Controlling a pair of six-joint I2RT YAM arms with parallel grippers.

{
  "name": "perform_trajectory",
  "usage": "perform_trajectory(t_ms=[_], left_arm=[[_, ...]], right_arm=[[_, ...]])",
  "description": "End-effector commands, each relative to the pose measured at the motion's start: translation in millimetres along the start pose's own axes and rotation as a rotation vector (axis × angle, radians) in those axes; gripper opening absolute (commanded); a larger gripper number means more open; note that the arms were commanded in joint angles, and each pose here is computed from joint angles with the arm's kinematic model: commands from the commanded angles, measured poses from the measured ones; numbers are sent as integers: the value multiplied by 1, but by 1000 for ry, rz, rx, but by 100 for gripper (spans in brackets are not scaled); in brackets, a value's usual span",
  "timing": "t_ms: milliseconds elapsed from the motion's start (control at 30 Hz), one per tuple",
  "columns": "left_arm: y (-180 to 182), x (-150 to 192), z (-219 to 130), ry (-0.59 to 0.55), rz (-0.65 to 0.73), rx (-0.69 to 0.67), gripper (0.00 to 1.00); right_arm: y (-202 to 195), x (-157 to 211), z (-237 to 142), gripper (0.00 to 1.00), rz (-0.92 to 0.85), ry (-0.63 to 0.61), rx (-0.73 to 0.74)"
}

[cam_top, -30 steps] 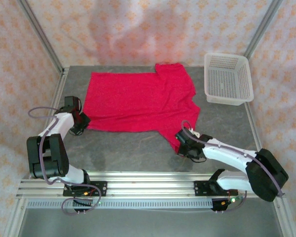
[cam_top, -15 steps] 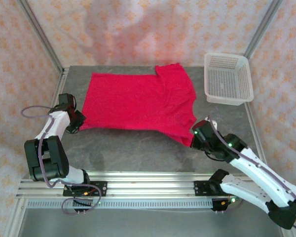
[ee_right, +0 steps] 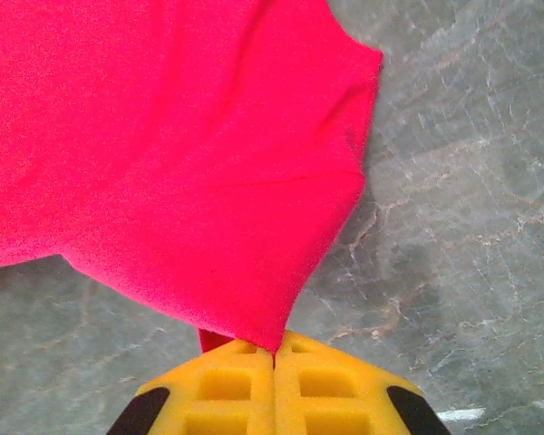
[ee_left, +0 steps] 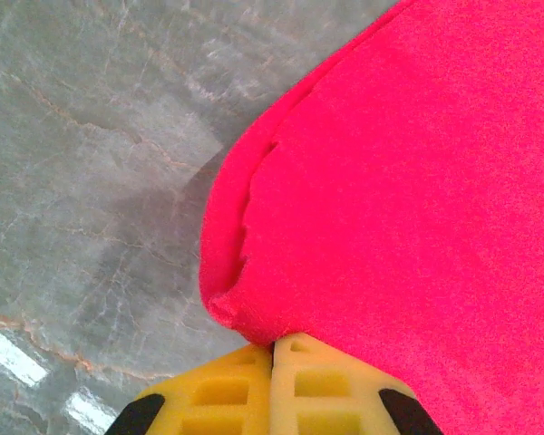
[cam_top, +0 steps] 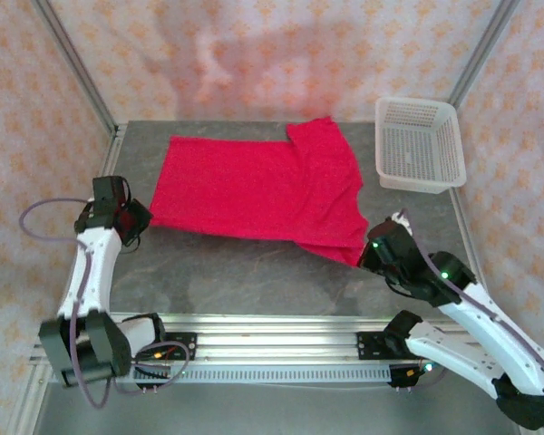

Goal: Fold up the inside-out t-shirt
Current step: Fold the T-shirt at the center of the table.

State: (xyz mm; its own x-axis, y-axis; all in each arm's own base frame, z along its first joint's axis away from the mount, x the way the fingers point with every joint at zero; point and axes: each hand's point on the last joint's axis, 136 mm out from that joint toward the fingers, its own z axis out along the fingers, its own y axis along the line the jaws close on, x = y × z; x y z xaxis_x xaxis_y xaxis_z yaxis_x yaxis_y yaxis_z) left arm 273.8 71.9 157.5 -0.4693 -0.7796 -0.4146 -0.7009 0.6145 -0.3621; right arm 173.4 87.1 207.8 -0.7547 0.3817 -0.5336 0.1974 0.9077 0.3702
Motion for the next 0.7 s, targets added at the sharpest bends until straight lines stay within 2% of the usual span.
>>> perform_trajectory(t_ms=[0, 133, 300, 467, 667], left_arm=[[17, 27, -26, 33, -6, -16, 0], [22, 37, -51, 14, -1, 17, 0], [17, 32, -60, -11, 2, 39, 0], [-4, 15, -42, 11, 1, 55, 0], [-30, -1, -23, -1, 40, 35, 0]], right_arm=[[-14, -6, -19, 0, 29, -23, 36], [-13, -3, -35, 0, 50, 11, 13], [-9, -27, -52, 0, 26, -61, 31], [12, -45, -27, 0, -71, -75, 107], [38, -62, 19, 0, -47, -52, 67]])
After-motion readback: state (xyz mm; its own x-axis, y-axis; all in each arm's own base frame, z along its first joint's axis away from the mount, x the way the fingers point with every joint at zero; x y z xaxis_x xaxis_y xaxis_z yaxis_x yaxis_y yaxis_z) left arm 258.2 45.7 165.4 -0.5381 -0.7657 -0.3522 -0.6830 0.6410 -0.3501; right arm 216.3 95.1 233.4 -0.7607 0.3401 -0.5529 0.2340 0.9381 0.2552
